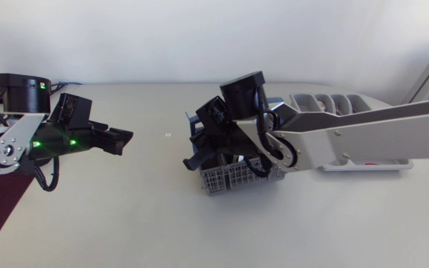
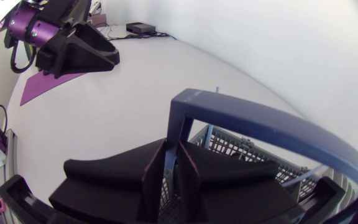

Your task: Unload the cutlery basket into the drawer organizer.

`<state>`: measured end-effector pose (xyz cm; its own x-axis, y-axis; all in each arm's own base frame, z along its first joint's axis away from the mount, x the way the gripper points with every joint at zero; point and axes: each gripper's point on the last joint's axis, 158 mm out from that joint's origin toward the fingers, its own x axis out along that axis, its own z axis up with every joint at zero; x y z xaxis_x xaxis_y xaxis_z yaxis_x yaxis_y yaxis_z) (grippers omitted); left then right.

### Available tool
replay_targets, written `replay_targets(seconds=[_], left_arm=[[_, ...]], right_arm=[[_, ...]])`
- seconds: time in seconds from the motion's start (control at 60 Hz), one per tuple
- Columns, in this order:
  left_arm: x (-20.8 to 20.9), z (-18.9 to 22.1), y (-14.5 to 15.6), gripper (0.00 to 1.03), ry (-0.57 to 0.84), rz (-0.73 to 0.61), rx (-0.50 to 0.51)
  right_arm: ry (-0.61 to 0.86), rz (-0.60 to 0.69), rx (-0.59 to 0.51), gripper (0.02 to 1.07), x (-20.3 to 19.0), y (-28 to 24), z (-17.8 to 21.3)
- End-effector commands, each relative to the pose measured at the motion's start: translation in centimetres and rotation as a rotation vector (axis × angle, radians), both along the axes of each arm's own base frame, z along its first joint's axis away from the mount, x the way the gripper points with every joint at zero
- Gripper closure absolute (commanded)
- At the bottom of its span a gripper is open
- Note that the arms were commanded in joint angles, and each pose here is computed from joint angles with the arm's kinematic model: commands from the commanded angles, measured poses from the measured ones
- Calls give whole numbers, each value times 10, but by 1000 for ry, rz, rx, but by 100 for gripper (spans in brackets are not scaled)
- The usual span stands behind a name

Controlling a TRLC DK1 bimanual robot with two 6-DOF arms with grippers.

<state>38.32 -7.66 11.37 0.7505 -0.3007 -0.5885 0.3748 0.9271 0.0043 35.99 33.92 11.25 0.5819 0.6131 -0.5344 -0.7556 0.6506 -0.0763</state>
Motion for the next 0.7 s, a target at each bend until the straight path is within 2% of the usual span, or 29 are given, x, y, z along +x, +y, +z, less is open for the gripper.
replay_targets(seconds=[0.0,0.05,0.167,0.233,0.333,0.483,0.683], left_arm=[[-8,1,-9,9,-3,-39,15],[-10,2,-14,9,-3,-53,17],[-16,5,-30,9,-2,-95,21],[-23,6,-41,9,1,-130,28],[-35,9,-56,9,-6,-187,42],[-40,15,-68,9,-10,-224,44],[-48,16,-101,9,0,-306,59]], right_arm=[[-7,33,-25,90,-17,-3,1],[-1,31,-36,79,-20,-5,-2],[40,40,-77,31,-31,-12,-16],[44,45,-88,15,-40,-19,-15],[14,59,-82,11,-56,-34,-3],[-5,54,-80,13,-80,-60,17],[-51,-99,-57,34,-69,-139,53]])
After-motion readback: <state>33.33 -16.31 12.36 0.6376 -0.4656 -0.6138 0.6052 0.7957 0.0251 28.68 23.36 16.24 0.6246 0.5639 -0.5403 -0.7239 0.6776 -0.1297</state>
